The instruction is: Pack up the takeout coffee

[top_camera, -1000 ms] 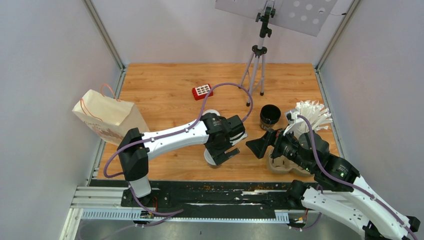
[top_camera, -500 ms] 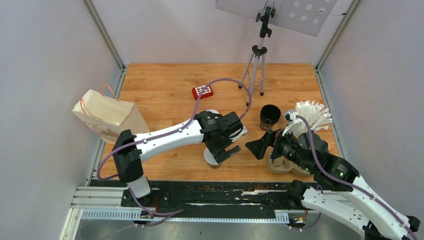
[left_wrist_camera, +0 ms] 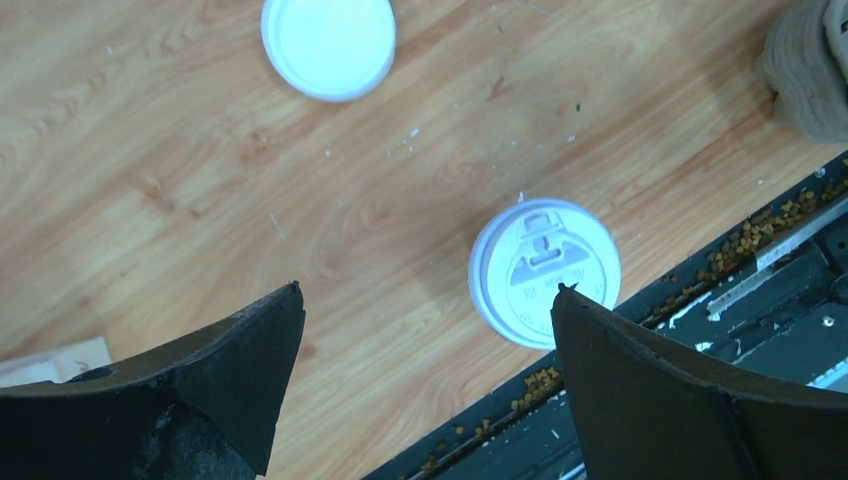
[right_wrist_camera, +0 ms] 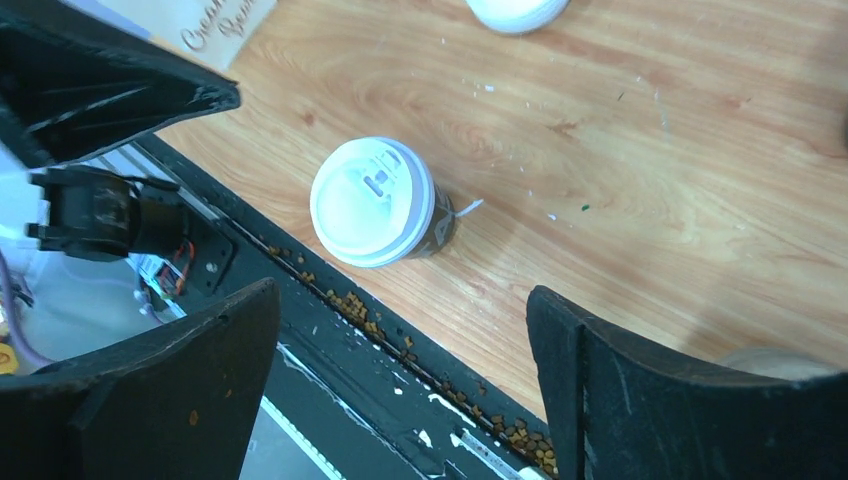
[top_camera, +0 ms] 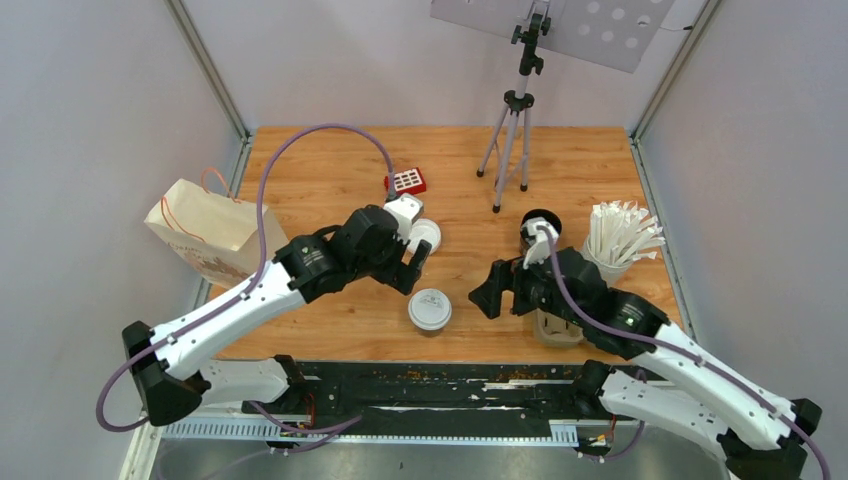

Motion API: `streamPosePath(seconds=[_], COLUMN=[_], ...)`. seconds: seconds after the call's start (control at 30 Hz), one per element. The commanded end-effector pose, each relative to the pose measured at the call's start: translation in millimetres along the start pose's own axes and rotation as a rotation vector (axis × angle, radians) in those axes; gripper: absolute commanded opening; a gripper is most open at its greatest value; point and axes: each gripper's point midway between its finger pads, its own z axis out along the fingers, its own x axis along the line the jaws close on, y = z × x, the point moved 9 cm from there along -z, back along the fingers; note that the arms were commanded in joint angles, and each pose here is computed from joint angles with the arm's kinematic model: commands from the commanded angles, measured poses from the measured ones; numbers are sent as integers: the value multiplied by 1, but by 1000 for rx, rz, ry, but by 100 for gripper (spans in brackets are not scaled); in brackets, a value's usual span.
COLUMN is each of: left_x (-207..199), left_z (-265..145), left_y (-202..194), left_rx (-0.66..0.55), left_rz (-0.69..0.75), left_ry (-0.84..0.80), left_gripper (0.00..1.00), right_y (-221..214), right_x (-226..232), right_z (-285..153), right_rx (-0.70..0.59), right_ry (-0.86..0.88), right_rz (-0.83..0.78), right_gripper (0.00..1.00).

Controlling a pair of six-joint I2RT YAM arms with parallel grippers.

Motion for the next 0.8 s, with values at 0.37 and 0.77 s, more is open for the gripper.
streamPosePath(seconds=[0.37,0.77], left_x=[-7,0], left_z=[35,47], left_y=[-58,-82], left_rx=[-55,-26], left_rz=[-312,-402], left_ry=[-203,-211], left_gripper=[86,71], right_y=[-12,-17], right_x=[-1,-9], right_z=[85,111], right_rx=[178,293], right_ry=[97,126], right_rz=[-34,-16], right_gripper=[59,55])
